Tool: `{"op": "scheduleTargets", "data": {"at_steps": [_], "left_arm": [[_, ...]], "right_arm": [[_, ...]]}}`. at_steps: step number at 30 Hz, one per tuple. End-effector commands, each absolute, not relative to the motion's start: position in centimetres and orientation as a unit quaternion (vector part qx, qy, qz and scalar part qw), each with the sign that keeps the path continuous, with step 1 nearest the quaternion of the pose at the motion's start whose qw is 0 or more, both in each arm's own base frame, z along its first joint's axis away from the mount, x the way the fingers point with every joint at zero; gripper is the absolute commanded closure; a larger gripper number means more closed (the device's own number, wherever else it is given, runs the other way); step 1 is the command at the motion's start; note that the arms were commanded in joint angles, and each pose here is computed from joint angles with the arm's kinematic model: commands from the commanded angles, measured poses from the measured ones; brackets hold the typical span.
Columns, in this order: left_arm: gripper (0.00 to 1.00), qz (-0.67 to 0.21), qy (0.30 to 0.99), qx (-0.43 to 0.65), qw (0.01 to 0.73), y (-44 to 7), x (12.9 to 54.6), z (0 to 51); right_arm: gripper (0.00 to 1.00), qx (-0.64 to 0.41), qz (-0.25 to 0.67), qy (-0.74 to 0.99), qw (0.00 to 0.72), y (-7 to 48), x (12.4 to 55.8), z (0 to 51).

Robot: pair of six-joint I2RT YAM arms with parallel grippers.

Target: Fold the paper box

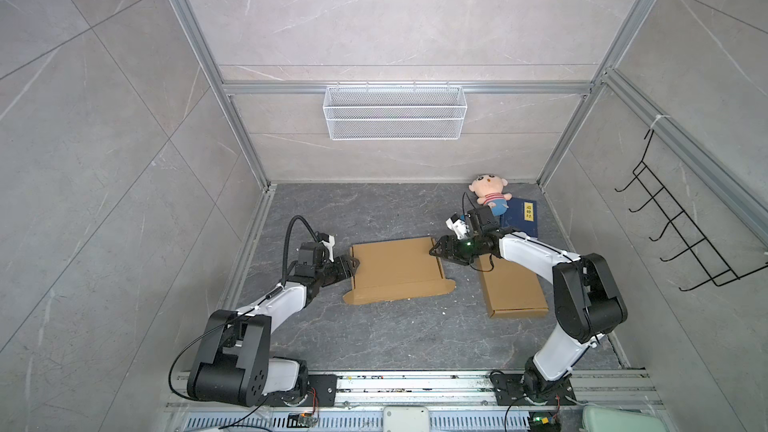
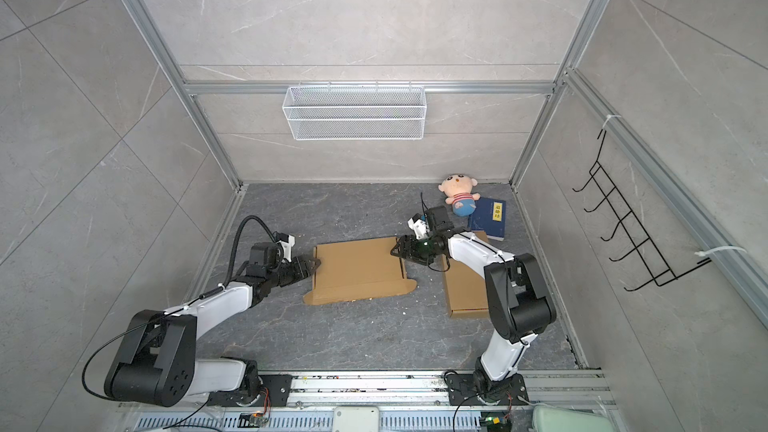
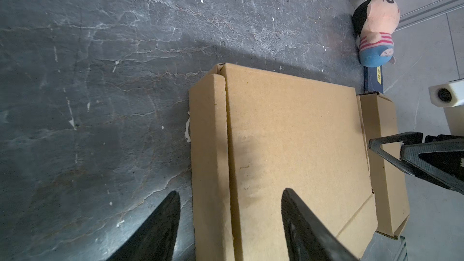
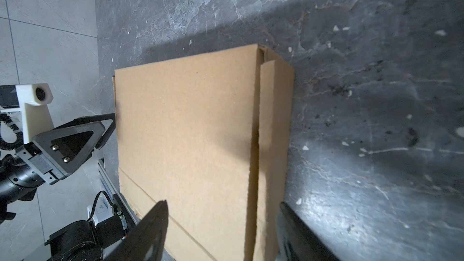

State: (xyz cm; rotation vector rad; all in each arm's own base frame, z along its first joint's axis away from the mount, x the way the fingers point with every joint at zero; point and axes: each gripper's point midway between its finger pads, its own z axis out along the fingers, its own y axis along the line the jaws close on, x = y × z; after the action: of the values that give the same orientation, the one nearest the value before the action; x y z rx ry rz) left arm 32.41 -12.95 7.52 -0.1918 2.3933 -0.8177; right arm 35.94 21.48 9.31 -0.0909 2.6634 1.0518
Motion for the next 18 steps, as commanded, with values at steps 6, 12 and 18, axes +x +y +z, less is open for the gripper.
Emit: {"op": "scheduleTargets", "data": {"at_steps": [6, 12, 18], "left_arm": [[0.41, -0.330, 0.892, -0.054, 0.306, -13.7, 32.5, 7.6], [0.50, -0.333, 0.895, -0.052, 0.292, -13.9, 32.6, 6.6], [0.60, -0.341, 0.898, -0.062, 0.272, -13.8, 32.2, 5.3]], "right_arm": [[0.30, -0.031, 0.374, 0.917, 0.136, 21.5, 36.2, 9.1], [0.30, -0.029, 0.375, 0.917, 0.135, 21.5, 36.6, 8.9], [0.28, -0.026, 0.372, 0.919, 0.131, 21.3, 36.4, 8.5]]}}
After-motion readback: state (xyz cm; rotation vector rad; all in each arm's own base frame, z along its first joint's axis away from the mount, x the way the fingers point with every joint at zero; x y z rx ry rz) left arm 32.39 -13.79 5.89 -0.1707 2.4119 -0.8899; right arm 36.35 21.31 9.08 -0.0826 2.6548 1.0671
